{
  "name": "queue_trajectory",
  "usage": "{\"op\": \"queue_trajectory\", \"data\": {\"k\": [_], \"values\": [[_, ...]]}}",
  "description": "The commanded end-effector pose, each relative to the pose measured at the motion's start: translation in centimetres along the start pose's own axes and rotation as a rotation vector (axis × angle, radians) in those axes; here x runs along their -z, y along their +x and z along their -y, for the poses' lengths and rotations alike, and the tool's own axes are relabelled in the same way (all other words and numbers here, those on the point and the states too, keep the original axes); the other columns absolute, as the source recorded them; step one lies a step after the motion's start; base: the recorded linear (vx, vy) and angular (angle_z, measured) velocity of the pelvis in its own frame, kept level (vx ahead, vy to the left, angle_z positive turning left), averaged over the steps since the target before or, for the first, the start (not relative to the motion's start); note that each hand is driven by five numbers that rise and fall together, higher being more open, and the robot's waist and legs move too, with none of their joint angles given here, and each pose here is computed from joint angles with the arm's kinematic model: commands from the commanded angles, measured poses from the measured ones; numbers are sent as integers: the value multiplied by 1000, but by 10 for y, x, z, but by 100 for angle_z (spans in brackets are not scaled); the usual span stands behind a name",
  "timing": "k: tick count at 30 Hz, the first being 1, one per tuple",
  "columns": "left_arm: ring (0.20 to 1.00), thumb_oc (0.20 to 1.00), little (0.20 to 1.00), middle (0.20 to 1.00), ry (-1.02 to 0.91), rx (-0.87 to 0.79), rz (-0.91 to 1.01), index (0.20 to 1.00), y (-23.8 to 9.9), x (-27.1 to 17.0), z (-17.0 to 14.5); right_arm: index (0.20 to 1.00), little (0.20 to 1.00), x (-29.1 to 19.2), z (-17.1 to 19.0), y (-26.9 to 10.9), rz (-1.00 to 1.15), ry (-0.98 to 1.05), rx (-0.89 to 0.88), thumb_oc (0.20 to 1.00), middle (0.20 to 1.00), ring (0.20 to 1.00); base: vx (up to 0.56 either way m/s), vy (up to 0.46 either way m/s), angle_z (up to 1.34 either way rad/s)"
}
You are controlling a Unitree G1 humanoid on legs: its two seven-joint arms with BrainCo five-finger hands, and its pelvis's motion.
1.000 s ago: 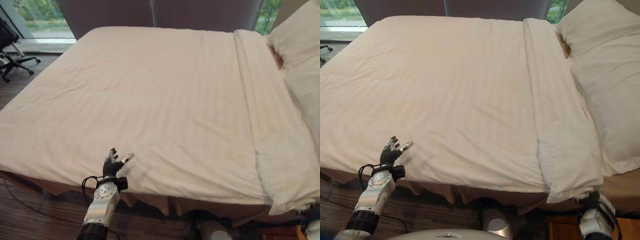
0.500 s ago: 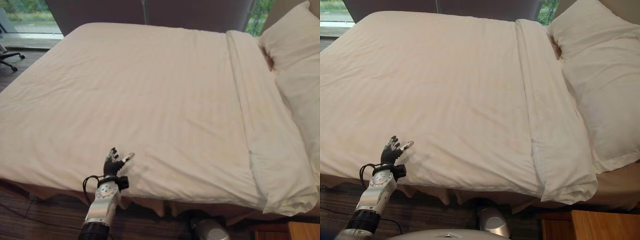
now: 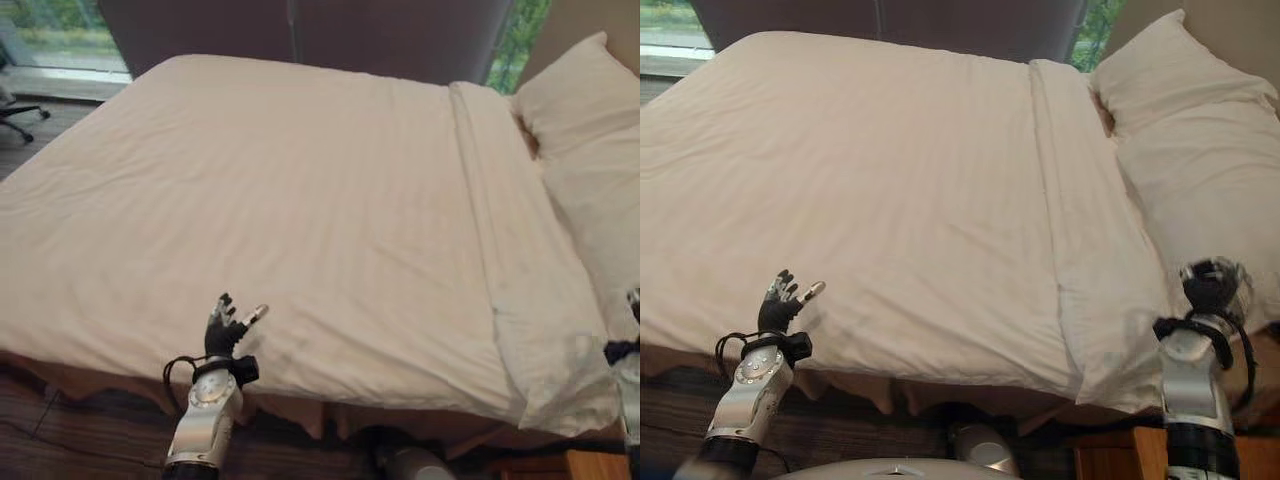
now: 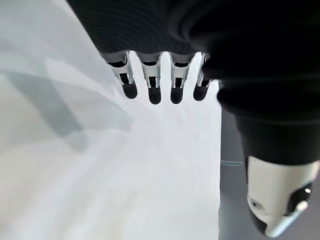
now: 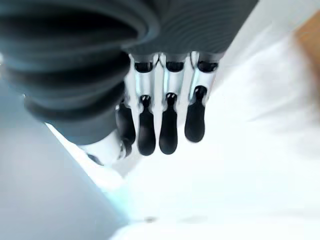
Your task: Making the bed.
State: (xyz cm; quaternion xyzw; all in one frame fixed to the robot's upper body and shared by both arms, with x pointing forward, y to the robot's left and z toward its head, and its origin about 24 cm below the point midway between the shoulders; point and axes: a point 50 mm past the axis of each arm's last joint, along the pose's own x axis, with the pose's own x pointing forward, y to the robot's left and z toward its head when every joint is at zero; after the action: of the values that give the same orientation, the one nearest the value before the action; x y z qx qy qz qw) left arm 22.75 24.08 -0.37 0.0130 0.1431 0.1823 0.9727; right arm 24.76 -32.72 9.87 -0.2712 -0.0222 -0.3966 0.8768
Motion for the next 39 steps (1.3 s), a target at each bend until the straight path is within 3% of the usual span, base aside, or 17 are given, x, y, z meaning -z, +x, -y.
{"op": "queue_trajectory", "data": {"k": [1,3,7,10,16,23,33,39], "values": [[1000,1000,1000,1000,-53,-1,119,1000,6,-27,-4,200,200,-16,-20,-3,-61,586,45,200,200,200,0,0,0],[1000,1000,1000,1000,-91,7,95,1000,10,-23,-1,200,200,-28,-49,-8,-189,1094,47,200,200,200,4,-14,16],[1000,1000,1000,1000,-152,39,76,1000,12,-20,5,200,200,-42,-51,5,-210,1360,132,200,200,200,1,-21,19],[1000,1000,1000,1000,-171,46,79,1000,14,-21,8,200,200,-50,-48,13,-192,1400,169,200,200,200,-8,-30,16],[1000,1000,1000,1000,-239,52,53,1000,16,-15,14,200,200,-46,-29,32,-183,1375,293,200,200,200,-21,-11,7],[1000,1000,1000,1000,-264,3,-61,1000,20,12,14,200,200,15,-36,21,-426,1297,391,200,200,200,15,-9,-7],[1000,1000,1000,1000,-283,-49,-204,1000,21,41,16,200,200,110,-9,-20,-703,1054,500,200,200,200,23,18,-5],[1000,1000,1000,1000,-264,-50,-247,1000,21,47,23,200,200,165,17,-69,-888,860,530,200,200,200,-5,31,-1]]}}
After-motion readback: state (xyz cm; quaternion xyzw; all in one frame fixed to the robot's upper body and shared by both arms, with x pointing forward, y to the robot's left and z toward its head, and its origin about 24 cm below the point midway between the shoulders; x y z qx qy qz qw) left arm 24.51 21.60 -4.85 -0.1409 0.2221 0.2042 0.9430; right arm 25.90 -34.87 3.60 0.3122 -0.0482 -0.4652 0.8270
